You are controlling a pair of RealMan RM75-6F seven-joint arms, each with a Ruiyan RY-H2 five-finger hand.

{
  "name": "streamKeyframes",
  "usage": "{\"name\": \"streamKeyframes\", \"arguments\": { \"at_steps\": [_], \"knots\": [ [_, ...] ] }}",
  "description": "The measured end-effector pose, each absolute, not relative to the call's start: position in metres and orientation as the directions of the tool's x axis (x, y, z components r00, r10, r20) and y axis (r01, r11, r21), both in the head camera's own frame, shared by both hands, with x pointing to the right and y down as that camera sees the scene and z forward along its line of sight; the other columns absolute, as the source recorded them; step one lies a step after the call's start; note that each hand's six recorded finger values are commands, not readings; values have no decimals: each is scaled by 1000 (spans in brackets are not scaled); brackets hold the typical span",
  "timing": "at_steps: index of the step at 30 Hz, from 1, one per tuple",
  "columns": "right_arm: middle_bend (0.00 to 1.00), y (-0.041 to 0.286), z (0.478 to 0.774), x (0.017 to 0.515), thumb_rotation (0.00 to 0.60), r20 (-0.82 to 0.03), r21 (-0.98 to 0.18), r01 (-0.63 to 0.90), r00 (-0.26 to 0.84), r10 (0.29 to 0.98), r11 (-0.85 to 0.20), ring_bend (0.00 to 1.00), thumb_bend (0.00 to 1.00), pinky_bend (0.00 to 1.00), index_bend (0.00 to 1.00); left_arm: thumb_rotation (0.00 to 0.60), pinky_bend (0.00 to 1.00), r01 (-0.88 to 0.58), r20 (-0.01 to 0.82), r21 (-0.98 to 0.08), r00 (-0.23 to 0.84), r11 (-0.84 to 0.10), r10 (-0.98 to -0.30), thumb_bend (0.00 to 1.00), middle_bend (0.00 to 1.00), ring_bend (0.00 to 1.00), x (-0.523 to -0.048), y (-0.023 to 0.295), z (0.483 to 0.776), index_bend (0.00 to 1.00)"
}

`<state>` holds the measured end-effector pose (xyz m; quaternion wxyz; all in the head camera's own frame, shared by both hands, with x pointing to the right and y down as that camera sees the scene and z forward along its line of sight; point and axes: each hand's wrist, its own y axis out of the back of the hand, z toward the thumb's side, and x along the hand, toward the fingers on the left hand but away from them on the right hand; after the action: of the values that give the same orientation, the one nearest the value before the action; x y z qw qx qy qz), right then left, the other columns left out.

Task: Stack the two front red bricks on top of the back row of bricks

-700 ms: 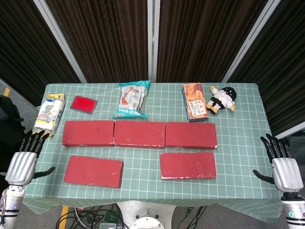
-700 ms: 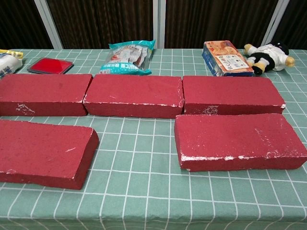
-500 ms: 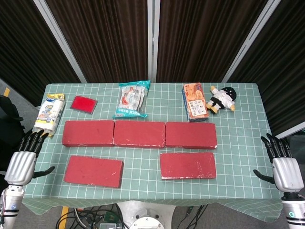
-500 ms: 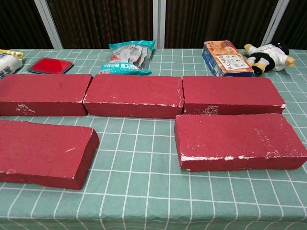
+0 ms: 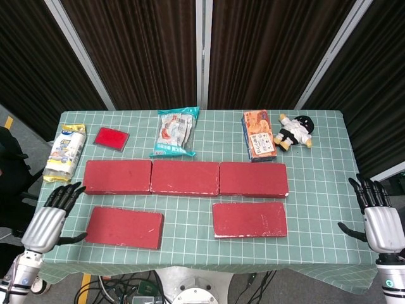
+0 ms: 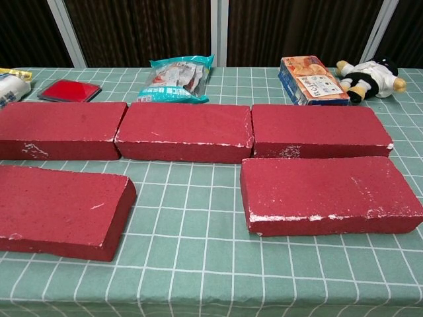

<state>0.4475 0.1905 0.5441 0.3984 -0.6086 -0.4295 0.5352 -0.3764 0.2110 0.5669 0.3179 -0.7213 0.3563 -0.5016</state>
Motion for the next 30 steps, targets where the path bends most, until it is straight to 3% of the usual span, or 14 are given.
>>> {"name": "streamKeyframes", "arguments": {
  "at_steps": [15,30],
  "knots": [
    [0,179,538,452,600,-291,-951,89,59,955,-295,0,0,0,0,600,0,-115,652,-660,403,-743,-642,0,0,0,-326,228,616,0],
    [0,178,540,451,600,-302,-950,69,65,951,-306,0,0,0,0,600,0,-17,736,-583,412,-813,-537,0,0,0,-317,218,644,0]
  ]
}}
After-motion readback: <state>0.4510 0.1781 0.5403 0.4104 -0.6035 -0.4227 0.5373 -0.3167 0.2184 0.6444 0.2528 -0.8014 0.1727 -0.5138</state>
